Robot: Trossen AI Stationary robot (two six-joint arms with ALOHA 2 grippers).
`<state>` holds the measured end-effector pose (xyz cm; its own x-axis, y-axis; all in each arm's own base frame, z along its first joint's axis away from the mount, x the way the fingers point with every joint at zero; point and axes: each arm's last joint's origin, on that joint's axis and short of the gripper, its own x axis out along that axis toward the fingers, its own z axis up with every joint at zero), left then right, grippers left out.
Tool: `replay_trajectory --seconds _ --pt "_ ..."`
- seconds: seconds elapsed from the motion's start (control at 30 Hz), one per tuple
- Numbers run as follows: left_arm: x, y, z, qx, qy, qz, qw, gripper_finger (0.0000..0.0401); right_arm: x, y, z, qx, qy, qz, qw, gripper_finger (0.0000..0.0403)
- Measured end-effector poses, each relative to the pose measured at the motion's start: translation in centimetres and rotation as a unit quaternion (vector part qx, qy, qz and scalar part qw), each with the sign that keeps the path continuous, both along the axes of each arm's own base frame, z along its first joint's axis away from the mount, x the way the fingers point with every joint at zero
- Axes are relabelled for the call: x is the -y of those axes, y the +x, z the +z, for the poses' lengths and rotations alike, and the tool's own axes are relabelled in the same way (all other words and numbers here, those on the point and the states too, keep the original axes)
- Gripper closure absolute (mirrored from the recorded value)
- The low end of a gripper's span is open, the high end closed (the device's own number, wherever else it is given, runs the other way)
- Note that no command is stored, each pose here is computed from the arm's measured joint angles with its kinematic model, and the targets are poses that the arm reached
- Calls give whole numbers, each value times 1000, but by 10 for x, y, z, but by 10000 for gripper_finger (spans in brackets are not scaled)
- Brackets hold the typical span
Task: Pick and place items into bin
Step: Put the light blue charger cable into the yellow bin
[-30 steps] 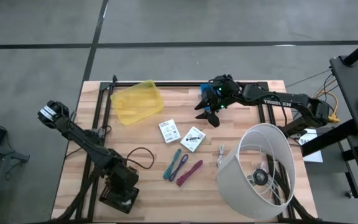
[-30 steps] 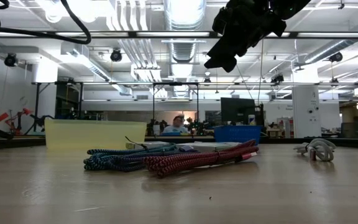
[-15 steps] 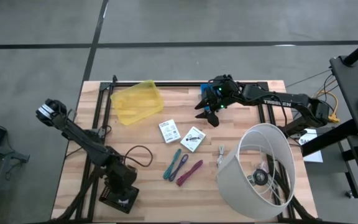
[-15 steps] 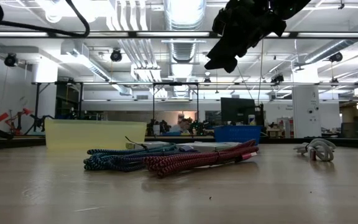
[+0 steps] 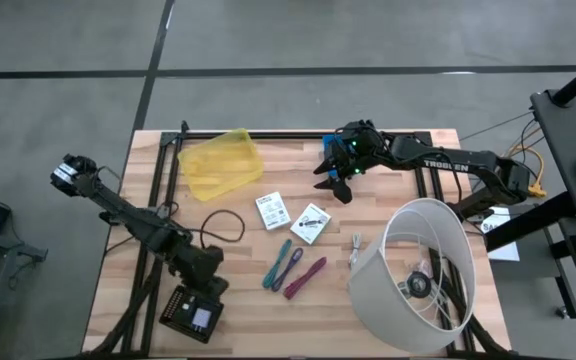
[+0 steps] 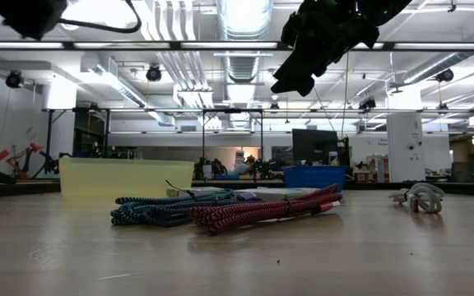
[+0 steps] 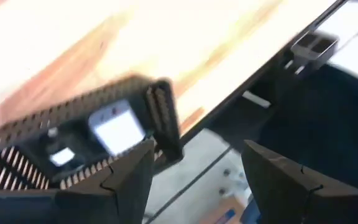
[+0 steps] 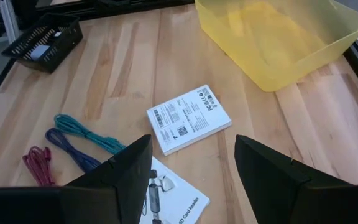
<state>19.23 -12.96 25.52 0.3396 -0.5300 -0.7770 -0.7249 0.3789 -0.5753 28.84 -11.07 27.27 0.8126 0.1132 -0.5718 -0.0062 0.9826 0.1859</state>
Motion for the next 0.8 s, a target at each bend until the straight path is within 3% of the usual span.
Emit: replay_trajectory --seconds 0.2,0.37,0.47,0.57,0.8 --pt "-19 14 4 94 78 58 991 176 0 0 0 0 -2 1 1000 188" --pt "-35 42 7 227 176 69 955 176 1 0 0 -1 -6 -4 1000 188" --pt "-45 57 4 267 226 56 935 176 1 0 0 -3 -9 -9 1000 188" --pt "-54 70 -6 262 255 58 929 176 1 0 0 -3 -8 -9 1000 188" --pt "-70 94 -46 185 286 69 937 176 1 0 0 -3 -8 -9 1000 188"
